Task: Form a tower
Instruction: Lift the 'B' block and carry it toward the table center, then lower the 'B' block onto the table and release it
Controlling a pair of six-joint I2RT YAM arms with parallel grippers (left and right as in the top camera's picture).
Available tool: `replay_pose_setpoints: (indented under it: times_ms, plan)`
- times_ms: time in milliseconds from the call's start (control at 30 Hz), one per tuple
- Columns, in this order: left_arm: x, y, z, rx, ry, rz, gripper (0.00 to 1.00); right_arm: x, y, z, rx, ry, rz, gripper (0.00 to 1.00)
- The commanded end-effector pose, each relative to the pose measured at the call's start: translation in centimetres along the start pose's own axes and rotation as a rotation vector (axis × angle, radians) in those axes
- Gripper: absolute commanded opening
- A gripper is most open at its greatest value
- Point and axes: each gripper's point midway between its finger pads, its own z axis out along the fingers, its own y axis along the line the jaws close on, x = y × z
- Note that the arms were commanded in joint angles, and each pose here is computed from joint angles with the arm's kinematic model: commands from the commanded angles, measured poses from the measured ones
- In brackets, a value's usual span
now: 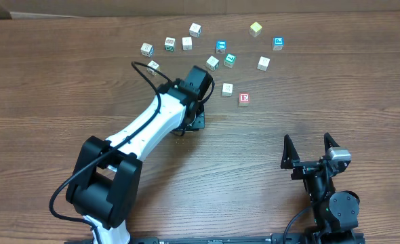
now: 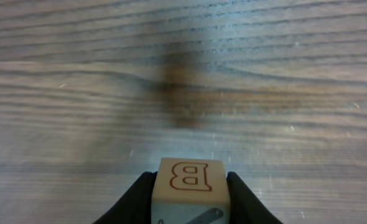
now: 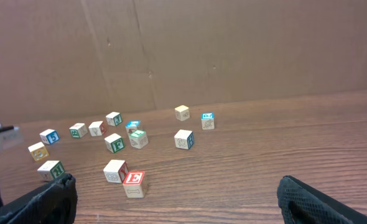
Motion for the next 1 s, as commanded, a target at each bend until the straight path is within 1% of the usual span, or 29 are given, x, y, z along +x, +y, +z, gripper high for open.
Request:
replay_pose_setpoints:
  times_ms: [0, 167, 233, 300, 500, 567, 633, 667, 800, 967]
  plan:
    - [0.9, 0.7, 1.52, -0.021, -0.004, -0.013, 0.29, 0.22, -0.18, 0.02, 0.007, -0.002, -0.001, 1.0]
    - [1.26, 0.87, 1.81, -0.024, 0.003, -0.013, 0.29, 0.22, -0.18, 0.02, 0.006, -0.002, -0.001, 1.0]
    - [1.53, 1.05, 1.8, -0.032, 0.014, -0.011, 0.32, 0.22, -0.18, 0.02, 0.007, -0.002, -0.001, 1.0]
    - [1.78, 1.22, 1.79, -0.038, 0.025, -0.011, 0.33, 0.22, -0.18, 0.02, 0.007, -0.002, -0.001, 1.0]
    - [1.14, 1.06, 1.88, -0.033, -0.001, -0.015, 0.33, 0.23, -0.18, 0.02, 0.006, -0.001, -0.001, 1.0]
    - [1.03, 0.97, 1.93, -0.03, -0.005, -0.016, 0.35, 0.22, -0.18, 0.02, 0.007, -0.002, -0.001, 1.0]
    - [1.05, 0.98, 1.94, -0.03, -0.004, -0.016, 0.41, 0.22, -0.18, 0.02, 0.006, -0.002, -0.001, 1.0]
    - [1.05, 0.98, 1.94, -0.03, -0.004, -0.016, 0.41, 0.22, -0.18, 0.02, 0.007, -0.002, -0.001, 1.0]
    - [1.04, 0.97, 1.94, -0.03, -0.005, -0.016, 0.4, 0.22, -0.18, 0.02, 0.007, -0.002, -0.001, 1.0]
    - [0.98, 0.92, 1.94, -0.028, -0.007, -0.015, 0.32, 0.22, -0.18, 0.02, 0.007, -0.002, -0.001, 1.0]
